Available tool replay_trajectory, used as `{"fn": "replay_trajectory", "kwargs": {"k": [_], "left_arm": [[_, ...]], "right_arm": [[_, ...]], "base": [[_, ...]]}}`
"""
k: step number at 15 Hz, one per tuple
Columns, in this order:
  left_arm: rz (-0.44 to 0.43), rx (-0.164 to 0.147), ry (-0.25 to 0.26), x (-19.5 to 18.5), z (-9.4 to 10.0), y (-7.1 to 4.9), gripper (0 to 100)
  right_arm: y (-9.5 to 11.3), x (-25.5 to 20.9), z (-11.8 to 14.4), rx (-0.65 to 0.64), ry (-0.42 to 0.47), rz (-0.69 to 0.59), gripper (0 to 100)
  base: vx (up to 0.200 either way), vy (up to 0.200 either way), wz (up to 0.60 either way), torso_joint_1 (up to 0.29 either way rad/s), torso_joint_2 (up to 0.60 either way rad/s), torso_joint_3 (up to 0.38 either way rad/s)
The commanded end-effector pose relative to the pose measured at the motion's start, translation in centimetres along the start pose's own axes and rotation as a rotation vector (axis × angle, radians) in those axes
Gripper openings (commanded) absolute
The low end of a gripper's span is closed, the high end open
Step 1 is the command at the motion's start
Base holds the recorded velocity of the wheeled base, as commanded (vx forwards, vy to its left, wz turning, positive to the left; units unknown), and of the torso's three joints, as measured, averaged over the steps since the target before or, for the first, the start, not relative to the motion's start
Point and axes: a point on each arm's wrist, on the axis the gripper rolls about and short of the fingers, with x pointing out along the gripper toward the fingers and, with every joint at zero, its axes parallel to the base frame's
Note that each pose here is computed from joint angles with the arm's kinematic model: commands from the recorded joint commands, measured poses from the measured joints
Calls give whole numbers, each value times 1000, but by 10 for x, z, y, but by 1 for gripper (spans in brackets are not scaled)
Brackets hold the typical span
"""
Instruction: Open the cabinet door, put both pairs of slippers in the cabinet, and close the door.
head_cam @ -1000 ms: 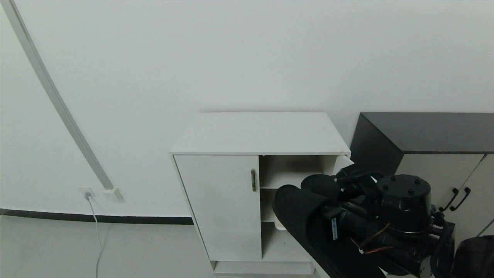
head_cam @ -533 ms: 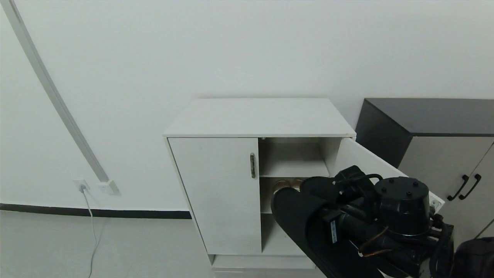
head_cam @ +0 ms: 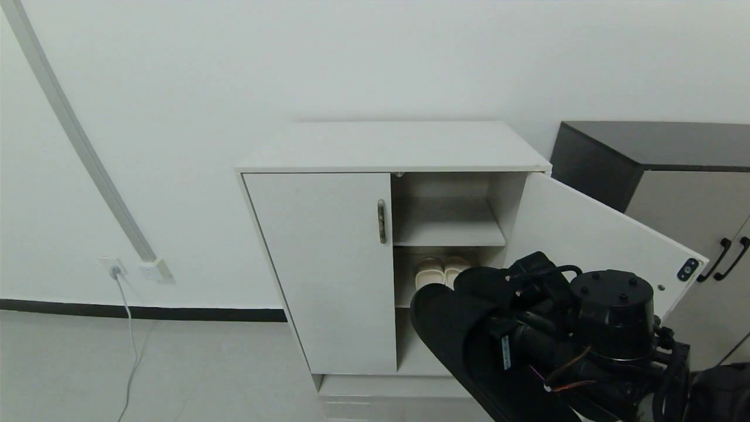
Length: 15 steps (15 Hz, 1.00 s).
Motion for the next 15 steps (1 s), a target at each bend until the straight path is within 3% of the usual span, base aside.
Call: {"fn": "replay_trajectory", "kwargs": {"k": [1, 9, 15], "left_arm": [[0, 0, 0, 0, 0, 0, 0], [0, -1, 0, 0, 0, 0, 0], [0, -1, 0, 0, 0, 0, 0]], "right_arm": [[1, 0, -1, -2, 4, 2, 0], [2, 0, -3, -5, 9, 9, 0], [2, -1, -6, -19, 11, 15, 0]], "base": [[0, 0, 0, -154, 471, 320], [0, 0, 0, -117, 463, 346], [0, 0, 0, -31, 391, 353]]}}
